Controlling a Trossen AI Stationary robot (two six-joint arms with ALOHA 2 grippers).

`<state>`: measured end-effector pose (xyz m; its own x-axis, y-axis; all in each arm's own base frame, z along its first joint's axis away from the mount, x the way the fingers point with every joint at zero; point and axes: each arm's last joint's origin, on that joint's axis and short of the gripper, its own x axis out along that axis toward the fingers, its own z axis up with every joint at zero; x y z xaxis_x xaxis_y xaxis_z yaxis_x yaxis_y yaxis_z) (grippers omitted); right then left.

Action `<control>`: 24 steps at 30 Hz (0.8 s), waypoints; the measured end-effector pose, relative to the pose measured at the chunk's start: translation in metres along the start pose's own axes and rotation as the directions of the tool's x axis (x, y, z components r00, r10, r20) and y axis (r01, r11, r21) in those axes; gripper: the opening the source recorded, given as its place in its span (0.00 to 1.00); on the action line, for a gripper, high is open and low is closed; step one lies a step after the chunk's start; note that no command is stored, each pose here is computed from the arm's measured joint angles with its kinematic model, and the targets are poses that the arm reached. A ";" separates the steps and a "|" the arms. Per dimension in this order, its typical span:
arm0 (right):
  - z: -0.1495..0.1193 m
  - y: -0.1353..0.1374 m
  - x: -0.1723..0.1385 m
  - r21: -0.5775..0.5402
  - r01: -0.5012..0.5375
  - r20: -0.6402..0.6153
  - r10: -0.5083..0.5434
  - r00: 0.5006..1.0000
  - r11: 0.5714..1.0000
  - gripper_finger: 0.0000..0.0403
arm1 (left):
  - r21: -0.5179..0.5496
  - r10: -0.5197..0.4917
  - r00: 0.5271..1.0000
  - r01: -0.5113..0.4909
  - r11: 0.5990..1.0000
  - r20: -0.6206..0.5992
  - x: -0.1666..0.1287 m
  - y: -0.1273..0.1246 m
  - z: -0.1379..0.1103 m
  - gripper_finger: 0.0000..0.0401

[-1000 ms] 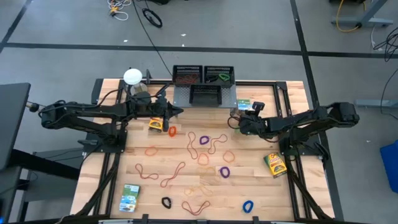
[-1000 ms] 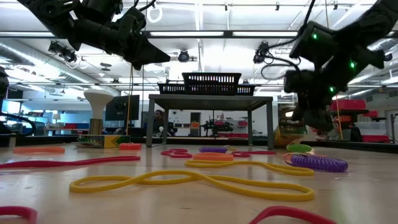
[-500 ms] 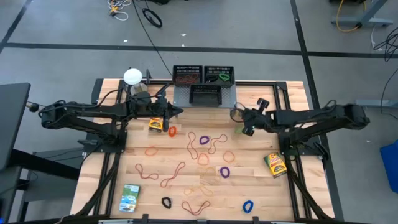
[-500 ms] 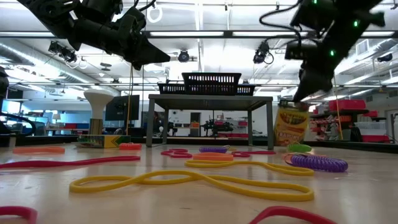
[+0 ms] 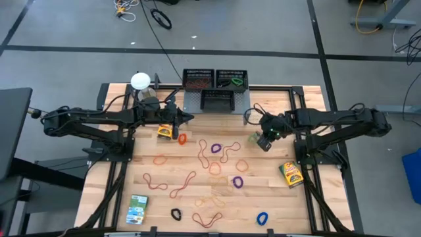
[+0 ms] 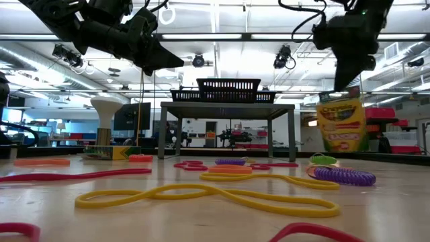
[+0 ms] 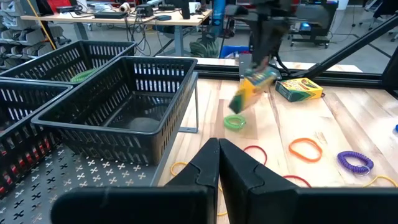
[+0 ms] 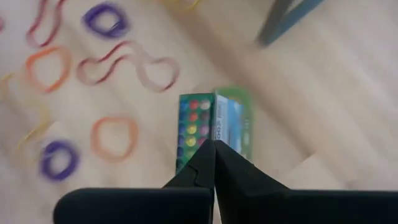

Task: Pick & Place Office Desk Supplies
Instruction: Put the crayon box into the bottom black basket on the shelf

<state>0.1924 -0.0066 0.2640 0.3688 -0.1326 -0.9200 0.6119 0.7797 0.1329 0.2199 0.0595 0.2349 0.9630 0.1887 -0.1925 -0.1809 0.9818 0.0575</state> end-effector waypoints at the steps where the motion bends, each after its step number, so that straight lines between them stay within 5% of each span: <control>1: -0.002 0.002 0.001 0.008 -0.019 -0.018 0.019 1.000 1.000 0.01 | 0.000 0.000 1.000 0.000 1.000 0.000 0.000 0.000 0.000 0.03; 24: -0.013 0.030 0.026 0.109 -0.252 0.026 0.250 0.968 0.962 0.01 | 0.001 0.001 1.000 -0.001 1.000 0.009 0.000 0.000 0.001 0.03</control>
<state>0.2113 0.0215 0.2390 0.5284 0.0509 -0.8475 0.5719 0.7164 0.3996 0.2200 0.0596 0.2356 0.9646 0.1892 -0.1839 -0.1814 0.9817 0.0586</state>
